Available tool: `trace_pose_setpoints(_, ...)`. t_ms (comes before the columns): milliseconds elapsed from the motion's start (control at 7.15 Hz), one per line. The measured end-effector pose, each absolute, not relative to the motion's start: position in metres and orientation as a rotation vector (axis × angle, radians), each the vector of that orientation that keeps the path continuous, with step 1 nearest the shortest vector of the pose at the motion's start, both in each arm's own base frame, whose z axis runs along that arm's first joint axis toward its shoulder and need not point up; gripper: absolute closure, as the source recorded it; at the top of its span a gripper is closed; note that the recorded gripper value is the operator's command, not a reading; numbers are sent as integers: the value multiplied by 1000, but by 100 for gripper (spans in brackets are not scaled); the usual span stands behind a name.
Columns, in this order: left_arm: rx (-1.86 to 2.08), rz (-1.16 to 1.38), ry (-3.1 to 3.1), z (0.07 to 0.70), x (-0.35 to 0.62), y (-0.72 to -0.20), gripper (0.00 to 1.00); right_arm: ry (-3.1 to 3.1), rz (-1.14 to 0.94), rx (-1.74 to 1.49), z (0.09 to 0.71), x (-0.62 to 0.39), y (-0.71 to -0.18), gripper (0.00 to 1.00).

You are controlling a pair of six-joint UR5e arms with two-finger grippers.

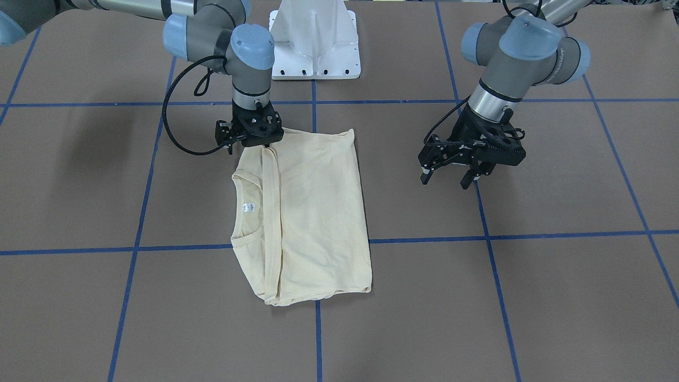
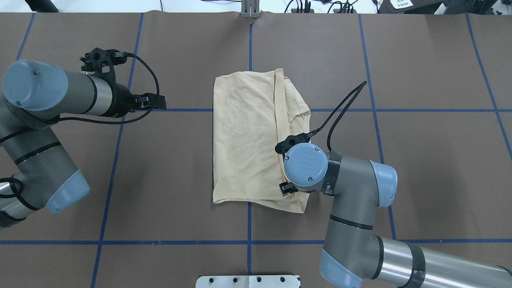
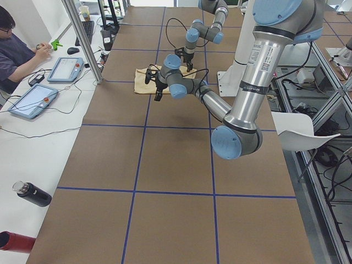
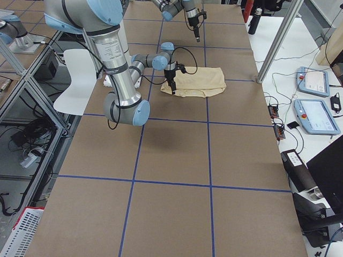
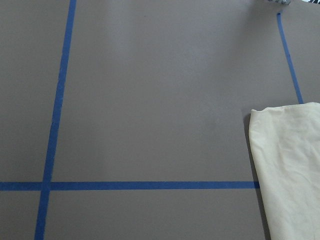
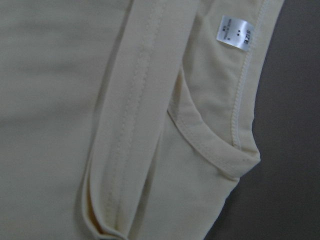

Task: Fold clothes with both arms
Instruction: 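Press and adjust the fold near the collar with the right gripper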

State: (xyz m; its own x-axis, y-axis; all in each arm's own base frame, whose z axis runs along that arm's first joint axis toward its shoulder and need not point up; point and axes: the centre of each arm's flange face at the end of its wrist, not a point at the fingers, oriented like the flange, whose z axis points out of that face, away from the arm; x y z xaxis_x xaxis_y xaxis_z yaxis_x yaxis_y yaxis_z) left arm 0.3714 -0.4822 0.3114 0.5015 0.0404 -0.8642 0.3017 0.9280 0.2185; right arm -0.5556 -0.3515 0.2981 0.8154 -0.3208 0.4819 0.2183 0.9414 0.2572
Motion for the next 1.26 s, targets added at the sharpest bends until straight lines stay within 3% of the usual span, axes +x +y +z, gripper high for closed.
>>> trace_pose_setpoints(699, 359, -151, 1042, 310, 380, -478, 1, -568, -277, 192, 307, -515, -348, 0)
trace_pose_setpoints(1258, 355, -147, 1033, 315, 382, -480, 1, -627, -266, 248, 264, -519, -374, 0)
